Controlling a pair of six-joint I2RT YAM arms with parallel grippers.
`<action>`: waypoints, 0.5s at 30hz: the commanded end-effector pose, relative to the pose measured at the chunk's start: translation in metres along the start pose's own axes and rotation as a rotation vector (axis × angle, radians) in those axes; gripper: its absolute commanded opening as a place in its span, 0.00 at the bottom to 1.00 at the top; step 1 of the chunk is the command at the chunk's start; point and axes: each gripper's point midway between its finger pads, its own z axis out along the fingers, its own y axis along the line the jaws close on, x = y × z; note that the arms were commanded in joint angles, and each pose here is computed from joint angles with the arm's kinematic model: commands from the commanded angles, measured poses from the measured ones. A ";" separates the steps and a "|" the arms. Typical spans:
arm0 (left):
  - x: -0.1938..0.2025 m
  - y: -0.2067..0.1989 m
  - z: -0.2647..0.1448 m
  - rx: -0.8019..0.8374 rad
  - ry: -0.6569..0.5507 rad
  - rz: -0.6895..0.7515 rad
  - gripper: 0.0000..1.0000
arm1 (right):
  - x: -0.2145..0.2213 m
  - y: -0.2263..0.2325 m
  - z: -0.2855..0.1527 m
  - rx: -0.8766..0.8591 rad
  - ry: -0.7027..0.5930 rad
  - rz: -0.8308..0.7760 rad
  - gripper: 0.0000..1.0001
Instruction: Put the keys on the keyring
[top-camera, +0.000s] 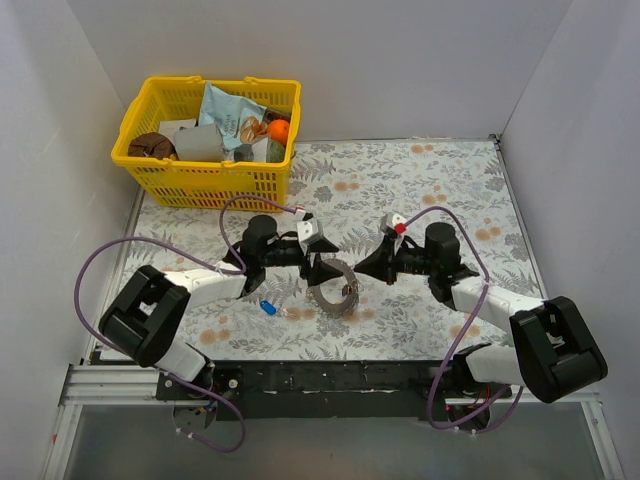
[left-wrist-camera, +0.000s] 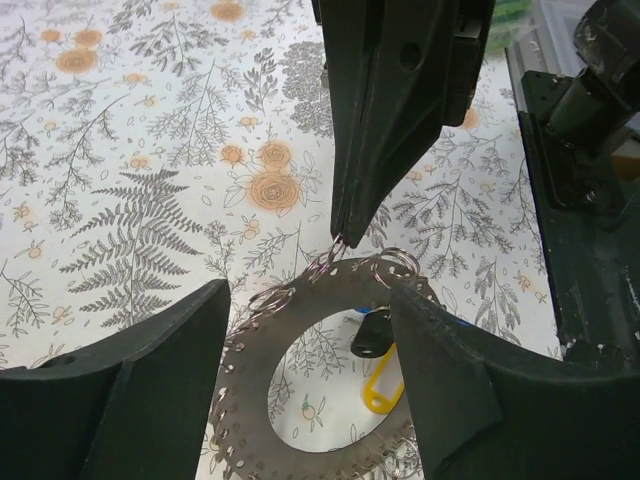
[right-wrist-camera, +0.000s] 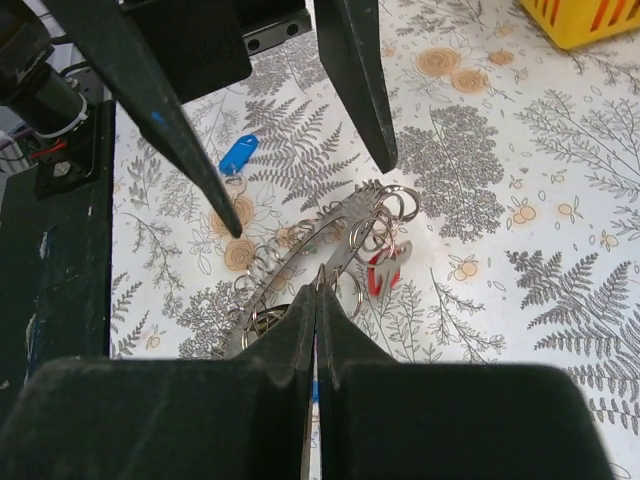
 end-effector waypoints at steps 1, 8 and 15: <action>-0.031 -0.020 -0.013 0.089 -0.139 0.066 0.63 | -0.032 0.016 -0.003 -0.070 -0.131 -0.157 0.01; -0.033 -0.028 -0.011 0.163 -0.167 0.091 0.49 | -0.038 0.032 -0.008 -0.122 -0.206 -0.213 0.01; -0.032 -0.025 -0.005 0.180 -0.163 0.079 0.37 | -0.041 0.036 -0.008 -0.136 -0.217 -0.227 0.01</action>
